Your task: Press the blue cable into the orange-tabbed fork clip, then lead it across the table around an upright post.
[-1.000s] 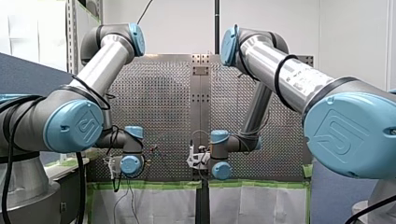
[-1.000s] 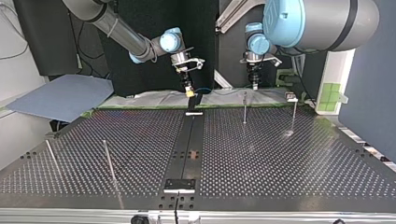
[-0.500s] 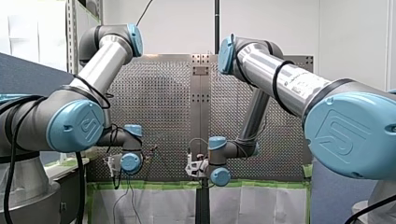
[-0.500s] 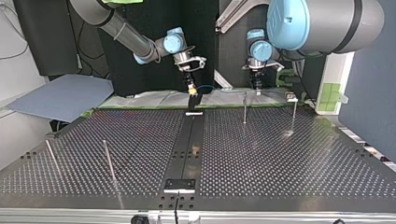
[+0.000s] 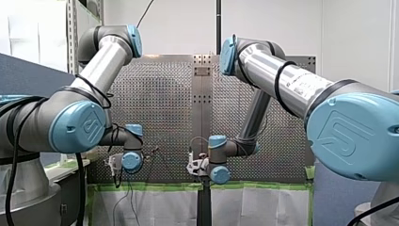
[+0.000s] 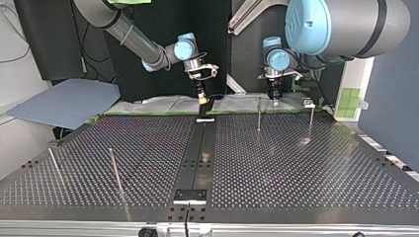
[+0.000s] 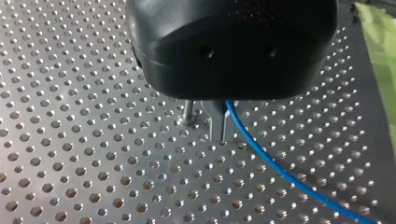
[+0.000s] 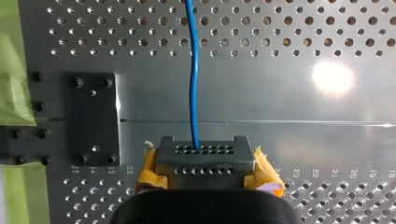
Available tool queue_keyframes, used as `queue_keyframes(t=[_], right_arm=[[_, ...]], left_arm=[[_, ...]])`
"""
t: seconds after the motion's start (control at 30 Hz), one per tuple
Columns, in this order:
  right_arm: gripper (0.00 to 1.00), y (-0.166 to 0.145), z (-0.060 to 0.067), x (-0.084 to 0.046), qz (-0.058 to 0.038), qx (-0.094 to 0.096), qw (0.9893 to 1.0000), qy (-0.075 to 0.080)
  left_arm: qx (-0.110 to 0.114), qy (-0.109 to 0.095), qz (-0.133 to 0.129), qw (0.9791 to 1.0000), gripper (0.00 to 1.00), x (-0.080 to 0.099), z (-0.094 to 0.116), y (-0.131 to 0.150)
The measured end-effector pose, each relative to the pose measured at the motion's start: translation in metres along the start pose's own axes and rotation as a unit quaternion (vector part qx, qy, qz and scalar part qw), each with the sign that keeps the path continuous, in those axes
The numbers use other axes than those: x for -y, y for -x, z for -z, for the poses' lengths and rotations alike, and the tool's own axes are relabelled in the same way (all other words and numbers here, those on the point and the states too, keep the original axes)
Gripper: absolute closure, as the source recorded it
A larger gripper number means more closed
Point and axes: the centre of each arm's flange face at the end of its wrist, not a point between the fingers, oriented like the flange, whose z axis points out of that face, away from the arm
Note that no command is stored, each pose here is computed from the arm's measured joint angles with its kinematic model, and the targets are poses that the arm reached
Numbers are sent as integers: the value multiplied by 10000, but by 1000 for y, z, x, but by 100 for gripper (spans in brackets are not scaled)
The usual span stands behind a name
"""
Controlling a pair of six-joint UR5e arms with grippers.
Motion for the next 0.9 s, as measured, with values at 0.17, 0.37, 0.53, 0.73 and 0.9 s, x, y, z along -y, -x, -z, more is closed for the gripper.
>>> queue_keyframes(t=[0.17, 0.37, 0.53, 0.73, 0.9], right_arm=[[100, -7, -11, -4, -4, -44, 10000, 67], [100, -16, -23, -8, -28, -139, 9998, 121], [100, -20, -30, -13, -32, -166, 9997, 168], [100, -32, -46, -23, -38, -233, 9994, 256], [100, -40, -58, -35, -35, -334, 9989, 338]], left_arm=[[39, -44, 35, 10000, 100, 2, -14, 7], [30, -91, 65, 9999, 100, 4, -30, 14], [27, -76, 76, 9999, 100, 5, -41, 20], [56, -53, 93, 9999, 100, 3, -53, 27], [89, -27, 115, 9999, 100, 0, -60, 31]])
